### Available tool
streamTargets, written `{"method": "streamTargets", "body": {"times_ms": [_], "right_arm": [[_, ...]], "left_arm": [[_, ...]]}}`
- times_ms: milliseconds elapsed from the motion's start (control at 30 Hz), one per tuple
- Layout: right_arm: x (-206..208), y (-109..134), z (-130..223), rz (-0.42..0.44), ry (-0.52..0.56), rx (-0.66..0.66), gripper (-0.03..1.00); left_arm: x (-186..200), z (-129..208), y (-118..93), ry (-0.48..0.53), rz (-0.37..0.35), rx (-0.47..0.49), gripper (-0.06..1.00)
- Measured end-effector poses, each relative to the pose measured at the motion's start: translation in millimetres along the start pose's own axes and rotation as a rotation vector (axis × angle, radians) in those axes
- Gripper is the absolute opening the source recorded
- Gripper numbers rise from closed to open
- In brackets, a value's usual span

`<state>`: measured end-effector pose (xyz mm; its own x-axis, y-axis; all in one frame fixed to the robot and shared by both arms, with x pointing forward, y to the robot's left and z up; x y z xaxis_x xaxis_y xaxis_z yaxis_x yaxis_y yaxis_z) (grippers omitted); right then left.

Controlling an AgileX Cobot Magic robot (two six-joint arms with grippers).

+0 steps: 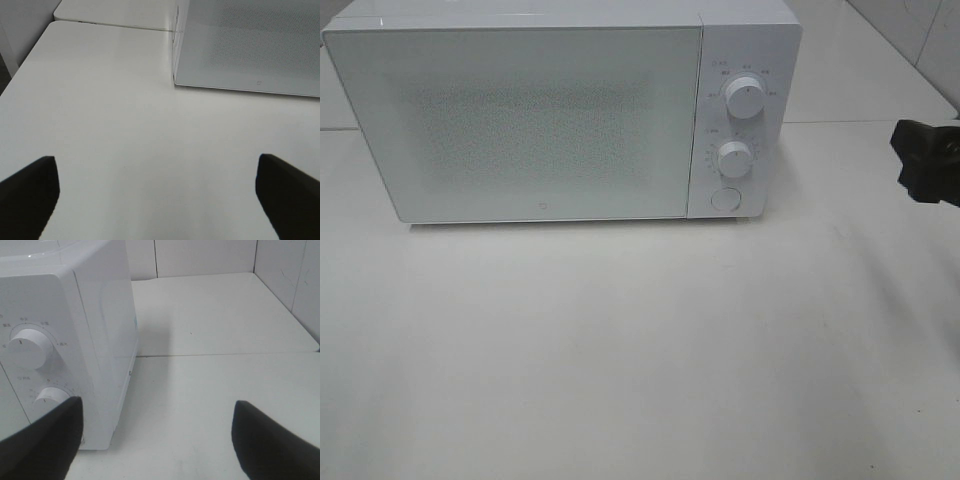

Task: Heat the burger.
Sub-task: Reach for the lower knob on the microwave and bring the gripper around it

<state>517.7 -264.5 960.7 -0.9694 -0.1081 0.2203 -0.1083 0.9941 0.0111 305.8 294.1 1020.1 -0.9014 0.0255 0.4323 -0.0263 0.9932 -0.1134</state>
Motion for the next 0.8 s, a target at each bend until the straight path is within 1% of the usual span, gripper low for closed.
{"method": "streamTargets", "body": {"times_ms": [33, 100, 167, 200, 267, 433, 467, 567, 633, 800], "right_arm": [[-2.4, 6.6, 2.6, -0.004, -0.012, 0.030, 0.76], [-3.7, 9.2, 4.8, -0.004, -0.010, 0.039, 0.76], [-9.8, 20.6, 14.1, 0.009, -0.003, 0.073, 0.76], [-9.8, 20.6, 14.1, 0.009, -0.003, 0.073, 0.76], [-12.1, 29.8, 20.5, 0.017, -0.001, 0.081, 0.76], [-13.6, 41.9, 28.2, 0.032, -0.004, 0.069, 0.76], [-13.3, 49.6, 32.5, 0.031, -0.002, 0.065, 0.76], [-12.9, 52.5, 34.4, 0.034, -0.003, 0.064, 0.76], [-11.1, 60.3, 41.4, 0.053, 0.000, 0.054, 0.76], [-11.7, 67.1, 47.6, 0.084, 0.022, 0.025, 0.76]], "left_arm": [[0.0, 0.0, 0.0, 0.000, 0.000, 0.000, 0.99], [0.0, 0.0, 0.0, 0.000, 0.000, 0.000, 0.99], [0.0, 0.0, 0.0, 0.000, 0.000, 0.000, 0.99], [0.0, 0.0, 0.0, 0.000, 0.000, 0.000, 0.99], [0.0, 0.0, 0.0, 0.000, 0.000, 0.000, 0.99], [0.0, 0.0, 0.0, 0.000, 0.000, 0.000, 0.99], [0.0, 0.0, 0.0, 0.000, 0.000, 0.000, 0.99], [0.0, 0.0, 0.0, 0.000, 0.000, 0.000, 0.99], [0.0, 0.0, 0.0, 0.000, 0.000, 0.000, 0.99], [0.0, 0.0, 0.0, 0.000, 0.000, 0.000, 0.99]]}}
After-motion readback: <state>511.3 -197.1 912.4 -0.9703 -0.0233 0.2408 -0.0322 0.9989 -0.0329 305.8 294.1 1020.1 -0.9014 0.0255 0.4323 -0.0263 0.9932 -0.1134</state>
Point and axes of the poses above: a point on each arm's last joint axis where the gripper is mounted, x pointing back along that axis away from the gripper, y along the wrist's bending axis when the last joint is at zero, z = x × y, the point moved 8 cm from there along -x, pointing out along that axis toward the gripper, and after that the axes turned 3 degrees about x, right-handed, at the moved point
